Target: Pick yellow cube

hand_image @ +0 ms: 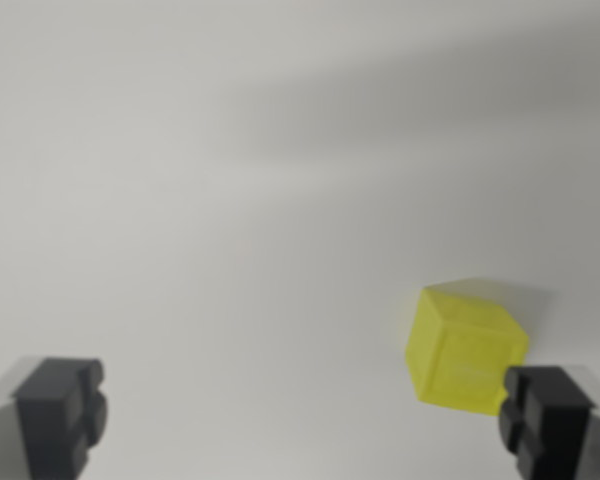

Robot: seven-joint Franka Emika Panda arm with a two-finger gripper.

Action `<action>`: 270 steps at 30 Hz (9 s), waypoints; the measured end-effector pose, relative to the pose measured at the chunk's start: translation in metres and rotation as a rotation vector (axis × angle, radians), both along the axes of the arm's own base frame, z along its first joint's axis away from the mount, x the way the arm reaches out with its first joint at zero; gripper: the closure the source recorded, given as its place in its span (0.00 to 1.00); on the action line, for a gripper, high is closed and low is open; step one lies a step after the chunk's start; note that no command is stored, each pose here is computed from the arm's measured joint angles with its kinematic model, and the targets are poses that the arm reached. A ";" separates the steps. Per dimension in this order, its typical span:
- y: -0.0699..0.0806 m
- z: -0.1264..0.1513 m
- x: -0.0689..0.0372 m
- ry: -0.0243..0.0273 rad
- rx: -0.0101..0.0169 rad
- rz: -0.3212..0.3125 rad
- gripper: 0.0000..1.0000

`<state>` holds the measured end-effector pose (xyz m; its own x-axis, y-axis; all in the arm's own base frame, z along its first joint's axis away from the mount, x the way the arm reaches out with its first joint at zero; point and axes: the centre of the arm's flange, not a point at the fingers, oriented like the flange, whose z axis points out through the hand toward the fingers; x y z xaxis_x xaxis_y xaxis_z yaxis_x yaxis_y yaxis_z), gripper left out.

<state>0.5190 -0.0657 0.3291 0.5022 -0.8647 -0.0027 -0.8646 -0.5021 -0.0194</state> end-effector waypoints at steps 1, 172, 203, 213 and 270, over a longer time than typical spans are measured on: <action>-0.001 -0.002 -0.001 -0.0001 -0.0001 -0.002 0.00; -0.067 -0.151 -0.109 0.0172 -0.0100 -0.214 1.00; -0.067 -0.099 -0.109 0.0174 -0.0098 -0.214 1.00; -0.067 -0.082 -0.109 0.0177 -0.0097 -0.214 1.00; -0.067 0.013 -0.109 0.0181 -0.0093 -0.213 1.00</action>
<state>0.4096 -0.1327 0.3418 0.3076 -0.9515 -0.0015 -0.9515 -0.3076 0.0009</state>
